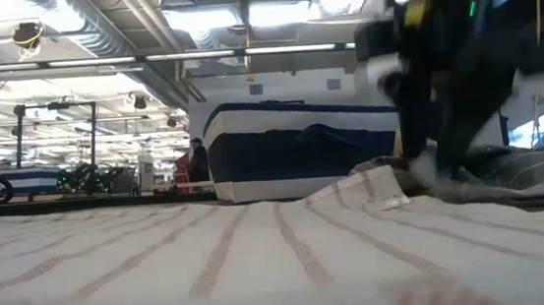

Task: Fold towel
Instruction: Fold the white towel

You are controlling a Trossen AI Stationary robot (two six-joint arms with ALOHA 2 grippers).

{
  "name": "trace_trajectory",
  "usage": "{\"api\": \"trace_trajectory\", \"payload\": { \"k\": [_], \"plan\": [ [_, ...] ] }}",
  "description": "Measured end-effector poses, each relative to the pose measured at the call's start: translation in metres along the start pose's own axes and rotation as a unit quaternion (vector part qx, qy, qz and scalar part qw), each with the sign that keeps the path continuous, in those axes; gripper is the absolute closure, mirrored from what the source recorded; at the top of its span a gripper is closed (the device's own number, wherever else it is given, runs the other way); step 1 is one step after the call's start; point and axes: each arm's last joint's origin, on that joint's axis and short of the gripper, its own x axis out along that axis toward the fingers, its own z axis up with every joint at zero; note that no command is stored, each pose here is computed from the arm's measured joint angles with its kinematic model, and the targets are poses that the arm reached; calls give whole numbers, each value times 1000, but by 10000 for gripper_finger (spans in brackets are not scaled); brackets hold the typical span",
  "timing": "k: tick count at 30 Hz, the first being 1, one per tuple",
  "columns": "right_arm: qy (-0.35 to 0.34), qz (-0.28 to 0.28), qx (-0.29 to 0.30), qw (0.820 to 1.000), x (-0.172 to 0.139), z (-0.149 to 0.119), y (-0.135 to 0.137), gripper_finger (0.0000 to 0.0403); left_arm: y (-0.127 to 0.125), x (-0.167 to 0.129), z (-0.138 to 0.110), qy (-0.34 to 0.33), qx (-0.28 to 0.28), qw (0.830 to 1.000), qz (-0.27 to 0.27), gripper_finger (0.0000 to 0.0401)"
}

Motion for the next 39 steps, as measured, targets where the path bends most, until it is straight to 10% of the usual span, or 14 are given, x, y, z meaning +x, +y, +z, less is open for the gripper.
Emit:
{"api": "trace_trajectory", "payload": {
  "k": [13, 18, 25, 39],
  "plan": [
    [157, 17, 61, 986, 6, -54, -34, 117, 1, 0, 2, -4, 14, 1000, 0, 248],
    [27, 88, 157, 983, -40, -25, -28, 117, 0, -17, 11, -16, 22, 999, -25, 248],
    [-208, 153, 117, 959, -56, 12, 28, 117, -2, -54, 23, -126, 32, 988, -87, 248],
    [-210, 108, 91, 967, -20, 15, 65, 117, 6, -58, 54, -182, 81, 977, -76, 154]
  ]
}}
